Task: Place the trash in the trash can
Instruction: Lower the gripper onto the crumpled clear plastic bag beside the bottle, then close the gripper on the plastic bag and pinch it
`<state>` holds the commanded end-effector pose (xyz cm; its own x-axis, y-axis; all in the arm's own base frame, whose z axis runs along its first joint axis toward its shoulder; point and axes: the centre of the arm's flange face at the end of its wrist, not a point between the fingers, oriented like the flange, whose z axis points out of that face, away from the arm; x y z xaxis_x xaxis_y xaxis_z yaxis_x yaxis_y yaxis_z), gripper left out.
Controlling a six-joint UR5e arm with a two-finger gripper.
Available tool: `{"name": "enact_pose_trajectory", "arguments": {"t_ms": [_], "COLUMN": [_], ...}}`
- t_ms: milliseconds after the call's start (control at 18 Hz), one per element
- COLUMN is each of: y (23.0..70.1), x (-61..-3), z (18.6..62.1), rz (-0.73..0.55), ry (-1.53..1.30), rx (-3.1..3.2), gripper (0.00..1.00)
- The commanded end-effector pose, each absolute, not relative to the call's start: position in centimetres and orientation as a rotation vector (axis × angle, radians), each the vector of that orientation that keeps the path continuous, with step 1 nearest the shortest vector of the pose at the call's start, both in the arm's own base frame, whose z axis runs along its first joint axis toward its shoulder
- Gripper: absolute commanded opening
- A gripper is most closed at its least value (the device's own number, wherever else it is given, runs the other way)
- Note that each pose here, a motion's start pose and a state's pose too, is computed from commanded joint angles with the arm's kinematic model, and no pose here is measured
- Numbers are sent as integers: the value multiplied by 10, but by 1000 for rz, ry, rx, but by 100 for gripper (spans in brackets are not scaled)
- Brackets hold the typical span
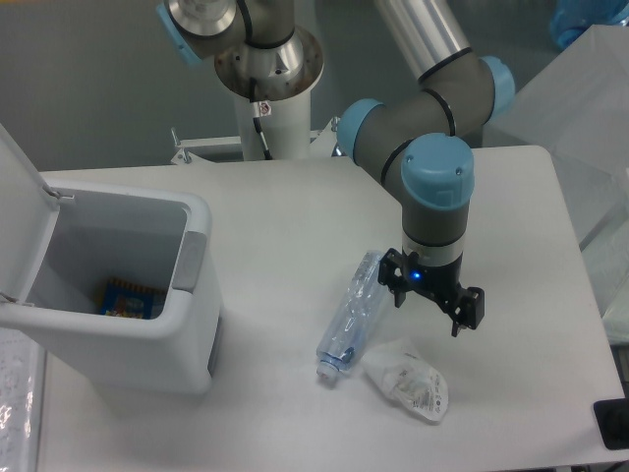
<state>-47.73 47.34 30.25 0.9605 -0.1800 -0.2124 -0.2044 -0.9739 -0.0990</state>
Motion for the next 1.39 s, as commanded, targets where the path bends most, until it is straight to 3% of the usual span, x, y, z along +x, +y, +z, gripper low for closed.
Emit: {"name": "enact_pose_trajectory", "arguments": {"t_ms": [556, 944, 1389], "y": [500, 524, 534], "x": [-476, -473, -486], "z": [284, 242, 228], "rz": [333, 266, 270], "ry": [227, 138, 139], "rx": [-2962, -2989, -2992], "gripper": [100, 100, 100]}}
